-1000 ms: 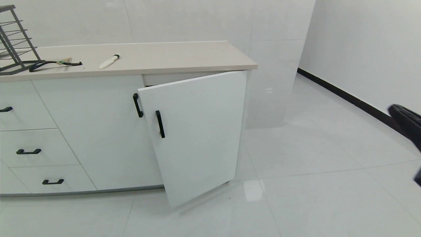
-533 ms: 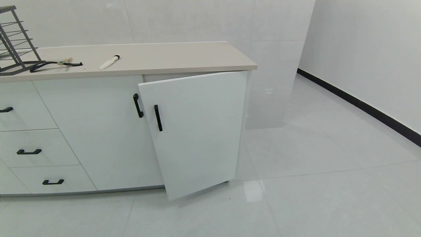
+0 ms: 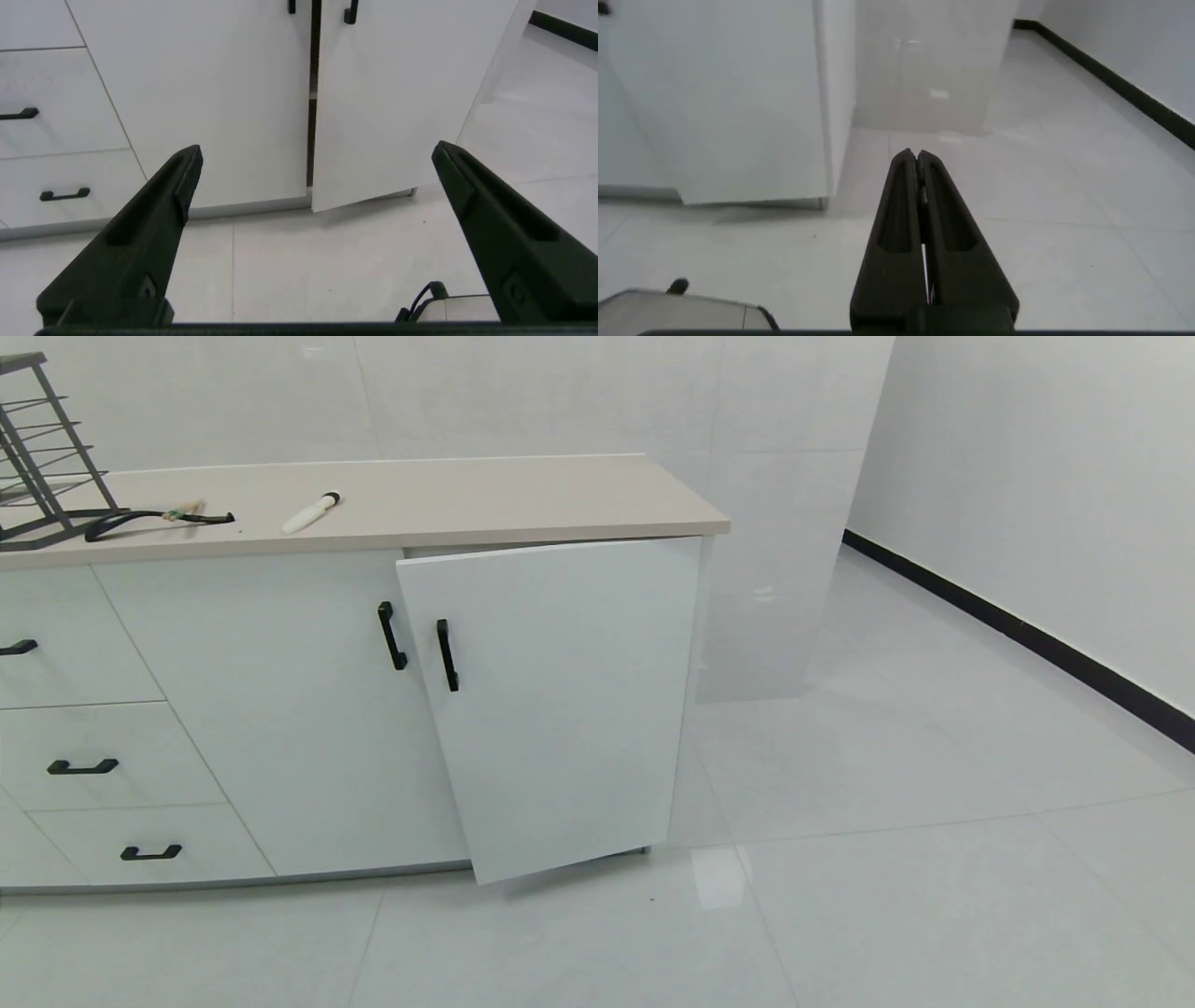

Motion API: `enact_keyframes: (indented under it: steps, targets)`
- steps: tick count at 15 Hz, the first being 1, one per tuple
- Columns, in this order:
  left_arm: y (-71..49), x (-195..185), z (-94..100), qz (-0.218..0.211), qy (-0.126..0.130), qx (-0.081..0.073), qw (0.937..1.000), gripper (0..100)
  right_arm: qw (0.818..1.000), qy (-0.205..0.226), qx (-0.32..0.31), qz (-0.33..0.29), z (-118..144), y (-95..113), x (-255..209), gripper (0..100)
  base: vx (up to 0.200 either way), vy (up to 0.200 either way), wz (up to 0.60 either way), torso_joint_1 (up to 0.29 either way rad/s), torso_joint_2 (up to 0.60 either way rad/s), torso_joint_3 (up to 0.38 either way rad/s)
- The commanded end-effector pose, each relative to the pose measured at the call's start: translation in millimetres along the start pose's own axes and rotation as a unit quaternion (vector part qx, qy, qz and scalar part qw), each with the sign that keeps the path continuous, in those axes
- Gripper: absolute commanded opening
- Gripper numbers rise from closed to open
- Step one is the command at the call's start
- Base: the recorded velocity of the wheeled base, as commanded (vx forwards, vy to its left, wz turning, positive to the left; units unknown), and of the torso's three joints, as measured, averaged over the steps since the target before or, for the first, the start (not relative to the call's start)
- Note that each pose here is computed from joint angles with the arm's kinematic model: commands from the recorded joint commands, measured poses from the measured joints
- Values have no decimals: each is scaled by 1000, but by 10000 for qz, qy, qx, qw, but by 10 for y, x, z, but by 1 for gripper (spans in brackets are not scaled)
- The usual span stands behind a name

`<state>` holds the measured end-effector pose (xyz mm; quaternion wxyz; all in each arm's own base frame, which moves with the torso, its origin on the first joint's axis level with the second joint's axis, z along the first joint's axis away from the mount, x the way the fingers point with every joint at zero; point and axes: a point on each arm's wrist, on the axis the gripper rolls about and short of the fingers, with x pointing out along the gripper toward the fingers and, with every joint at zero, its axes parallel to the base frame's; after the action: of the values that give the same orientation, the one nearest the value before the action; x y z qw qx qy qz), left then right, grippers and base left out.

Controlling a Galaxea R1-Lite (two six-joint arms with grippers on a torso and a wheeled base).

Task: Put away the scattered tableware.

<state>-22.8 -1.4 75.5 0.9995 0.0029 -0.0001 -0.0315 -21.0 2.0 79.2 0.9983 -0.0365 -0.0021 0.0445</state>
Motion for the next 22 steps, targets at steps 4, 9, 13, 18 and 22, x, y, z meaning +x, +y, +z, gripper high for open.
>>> enact_keyframes:
  steps: [4,9,13,18,22]
  targets:
    - [0,0,0,0,0,10,10000,100,9977,117,360,-556,-36,-21,-10,0,0,0,0,0,0,0]
    - [0,0,0,0,0,10,10000,100,9986,116,393,-342,-35,-13,-8,0,0,80,0,1,0,0]
    - [0,0,0,0,0,10,10000,100,9986,116,393,-342,-35,-13,-8,0,0,200,0,6,0,0]
    - [0,0,0,0,0,10,10000,100,9986,108,385,-342,-36,-13,-9,0,0,200,0,4,1,4]
    - [0,0,0,0,0,10,10000,100,9986,116,385,-342,-35,-13,-8,0,0,50,300,-1,3,4]
